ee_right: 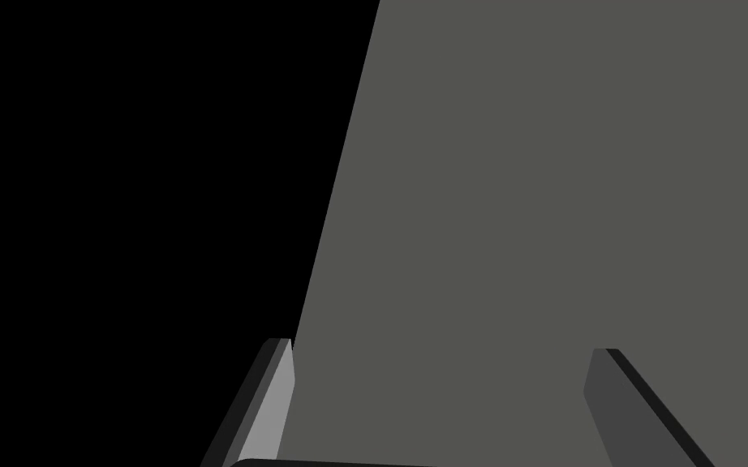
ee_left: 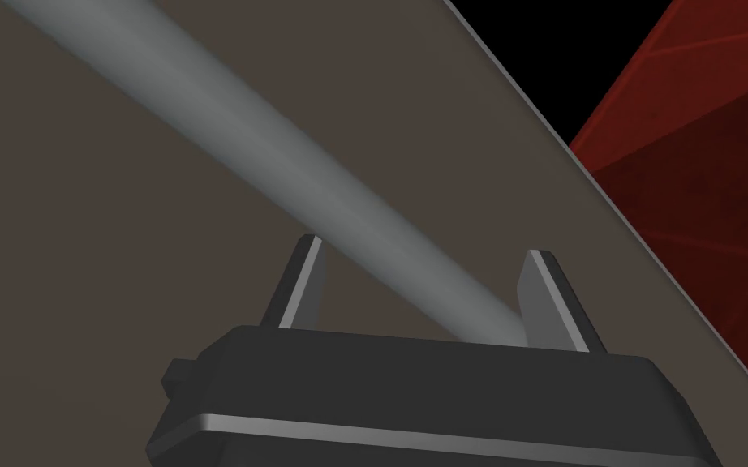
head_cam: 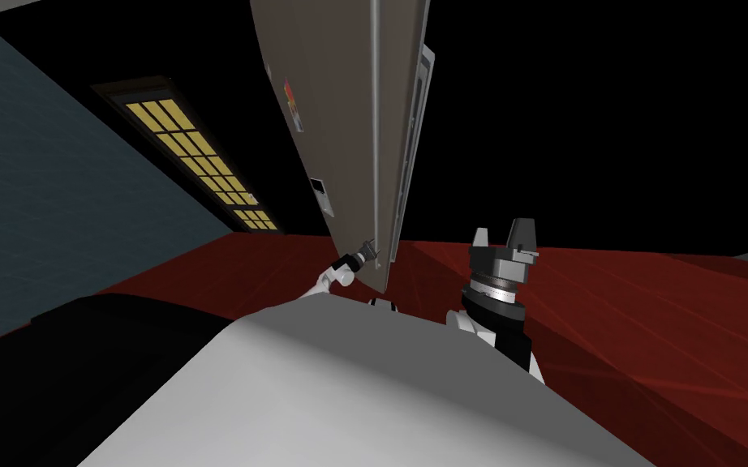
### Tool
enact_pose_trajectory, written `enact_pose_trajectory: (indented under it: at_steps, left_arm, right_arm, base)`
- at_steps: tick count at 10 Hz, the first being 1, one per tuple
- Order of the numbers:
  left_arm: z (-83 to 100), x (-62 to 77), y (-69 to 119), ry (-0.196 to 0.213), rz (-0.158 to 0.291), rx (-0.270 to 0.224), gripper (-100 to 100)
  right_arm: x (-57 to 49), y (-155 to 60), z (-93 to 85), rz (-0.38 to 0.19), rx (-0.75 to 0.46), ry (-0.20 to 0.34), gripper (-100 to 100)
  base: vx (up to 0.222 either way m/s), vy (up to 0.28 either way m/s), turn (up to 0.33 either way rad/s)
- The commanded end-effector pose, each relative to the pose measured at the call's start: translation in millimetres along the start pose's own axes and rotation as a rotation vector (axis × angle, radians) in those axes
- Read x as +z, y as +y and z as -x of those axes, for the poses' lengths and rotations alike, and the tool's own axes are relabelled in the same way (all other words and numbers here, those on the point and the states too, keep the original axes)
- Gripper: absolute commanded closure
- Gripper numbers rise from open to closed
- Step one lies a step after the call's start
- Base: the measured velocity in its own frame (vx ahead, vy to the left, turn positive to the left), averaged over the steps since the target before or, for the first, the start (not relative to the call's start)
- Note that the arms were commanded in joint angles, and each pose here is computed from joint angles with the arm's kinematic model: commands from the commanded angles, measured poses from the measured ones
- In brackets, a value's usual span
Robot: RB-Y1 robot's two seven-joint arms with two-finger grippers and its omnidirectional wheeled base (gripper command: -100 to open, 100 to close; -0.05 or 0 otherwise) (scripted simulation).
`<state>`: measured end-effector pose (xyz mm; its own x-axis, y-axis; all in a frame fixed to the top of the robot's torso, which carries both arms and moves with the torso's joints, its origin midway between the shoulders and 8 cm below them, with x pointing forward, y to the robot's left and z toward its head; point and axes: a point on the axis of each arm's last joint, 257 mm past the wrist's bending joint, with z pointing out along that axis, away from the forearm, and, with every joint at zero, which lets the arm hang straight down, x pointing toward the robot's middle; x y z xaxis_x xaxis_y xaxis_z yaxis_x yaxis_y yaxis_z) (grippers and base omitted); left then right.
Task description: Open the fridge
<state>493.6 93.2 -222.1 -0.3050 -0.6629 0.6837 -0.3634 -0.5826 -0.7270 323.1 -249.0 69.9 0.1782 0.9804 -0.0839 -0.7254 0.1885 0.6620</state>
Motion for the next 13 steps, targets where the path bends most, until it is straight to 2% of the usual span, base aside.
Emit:
enact_pose_trajectory:
  at_steps: [1,3,4,6,7,9,10,12,13]
  left_arm:
    - [-11.8,-6.7,6.6,0.028,0.018,0.020,100]
    - [-29.8,-15.0,24.5,0.067,0.055,0.021,100]
    - [-29.8,-15.0,24.5,0.067,0.055,0.021,100]
    - [-47.6,-24.9,42.7,0.106,0.093,0.018,100]
    - [-41.1,-24.6,39.9,0.090,0.087,0.012,100]
    - [-59.7,-35.9,60.0,0.132,0.128,0.021,100]
    - [-59.7,-35.9,60.0,0.132,0.128,0.021,100]
    - [-76.3,-47.1,75.4,0.171,0.160,0.029,100]
    - [-76.3,-47.1,75.4,0.171,0.160,0.029,100]
  right_arm:
    - [0.0,0.0,0.0,0.000,0.000,0.000,0]
    - [0.0,0.0,0.0,0.000,0.000,0.000,0]
    - [0.0,0.0,0.0,0.000,0.000,0.000,0]
    - [0.0,0.0,0.0,0.000,0.000,0.000,0]
    - [0.0,0.0,0.0,0.000,0.000,0.000,0]
    - [0.0,0.0,0.0,0.000,0.000,0.000,0]
    - [0.0,0.0,0.0,0.000,0.000,0.000,0]
    - [0.0,0.0,0.0,0.000,0.000,0.000,0]
    - [0.0,0.0,0.0,0.000,0.000,0.000,0]
  base:
    - [-0.108,0.214,-0.071]
    - [-0.113,0.248,-0.082]
    - [-0.134,0.265,-0.075]
    - [-0.101,0.267,-0.095]
    - [-0.054,0.134,-0.050]
    - [-0.032,0.202,-0.129]
    - [-0.037,0.238,-0.087]
    - [-0.044,0.289,-0.123]
    - [-0.073,0.240,-0.075]
